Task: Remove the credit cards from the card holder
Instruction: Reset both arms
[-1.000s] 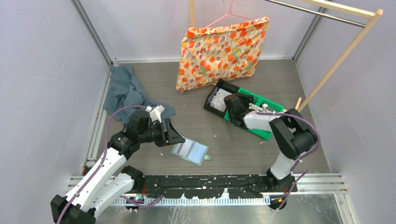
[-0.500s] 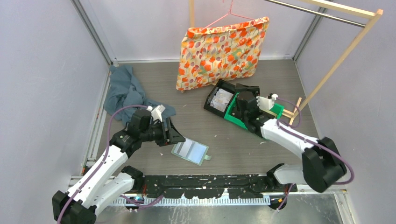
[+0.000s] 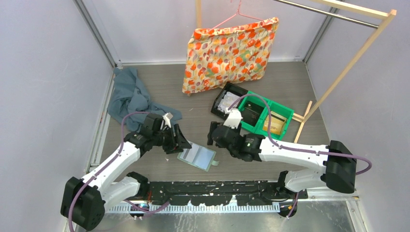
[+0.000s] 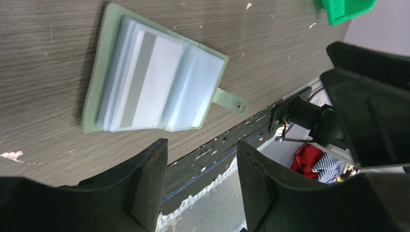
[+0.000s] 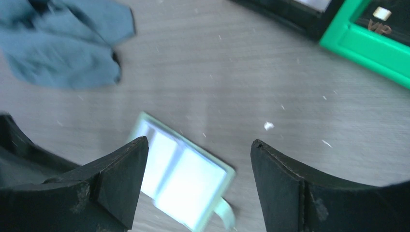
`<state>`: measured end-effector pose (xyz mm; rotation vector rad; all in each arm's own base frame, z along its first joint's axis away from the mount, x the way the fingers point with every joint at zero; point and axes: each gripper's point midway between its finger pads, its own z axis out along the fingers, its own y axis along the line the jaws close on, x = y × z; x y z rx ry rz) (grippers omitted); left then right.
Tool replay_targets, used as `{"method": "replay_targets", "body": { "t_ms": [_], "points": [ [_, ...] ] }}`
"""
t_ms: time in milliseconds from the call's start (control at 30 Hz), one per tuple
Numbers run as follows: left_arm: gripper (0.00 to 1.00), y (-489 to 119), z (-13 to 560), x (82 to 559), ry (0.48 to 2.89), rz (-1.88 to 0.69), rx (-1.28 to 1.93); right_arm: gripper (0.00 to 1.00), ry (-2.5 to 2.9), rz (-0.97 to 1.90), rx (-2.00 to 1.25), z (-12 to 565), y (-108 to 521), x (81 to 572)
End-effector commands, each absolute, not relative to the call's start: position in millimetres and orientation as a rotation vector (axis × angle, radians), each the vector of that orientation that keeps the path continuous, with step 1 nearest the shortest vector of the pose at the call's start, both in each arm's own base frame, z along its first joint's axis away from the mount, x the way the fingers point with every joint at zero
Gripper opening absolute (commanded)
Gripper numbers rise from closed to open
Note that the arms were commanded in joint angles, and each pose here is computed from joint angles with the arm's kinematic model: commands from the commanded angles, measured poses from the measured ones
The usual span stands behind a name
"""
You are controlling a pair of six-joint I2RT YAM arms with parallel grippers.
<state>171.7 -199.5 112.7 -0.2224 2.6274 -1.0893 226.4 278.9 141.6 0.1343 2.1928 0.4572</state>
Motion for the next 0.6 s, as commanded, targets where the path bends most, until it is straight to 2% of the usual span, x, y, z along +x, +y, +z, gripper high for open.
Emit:
{"method": "replay_targets", "body": {
  "t_ms": [0,100,233,300,567],
  "points": [
    [0.56,-199.0,115.9,178.7,2.569,-1.092,-0.221,0.84,2.201,0.162,0.038,127.0,234.6,204.9],
    [0.56,-196.1,122.6,174.6,2.56,-1.084,-0.196,0.85,2.232,0.12,0.051,111.9,217.7,187.8],
    [0.56,-172.6,129.9,168.0,2.564,-0.913,-0.166,0.85,2.257,0.105,0.072,104.8,197.3,171.2],
    [0.55,-159.0,137.7,169.7,2.532,-0.821,-0.184,0.85,2.238,0.09,0.106,106.8,184.0,168.7],
    [0.56,-139.8,177.2,175.0,2.307,-0.781,-0.23,0.85,2.064,0.096,0.199,139.9,154.4,182.8]
  ]
}}
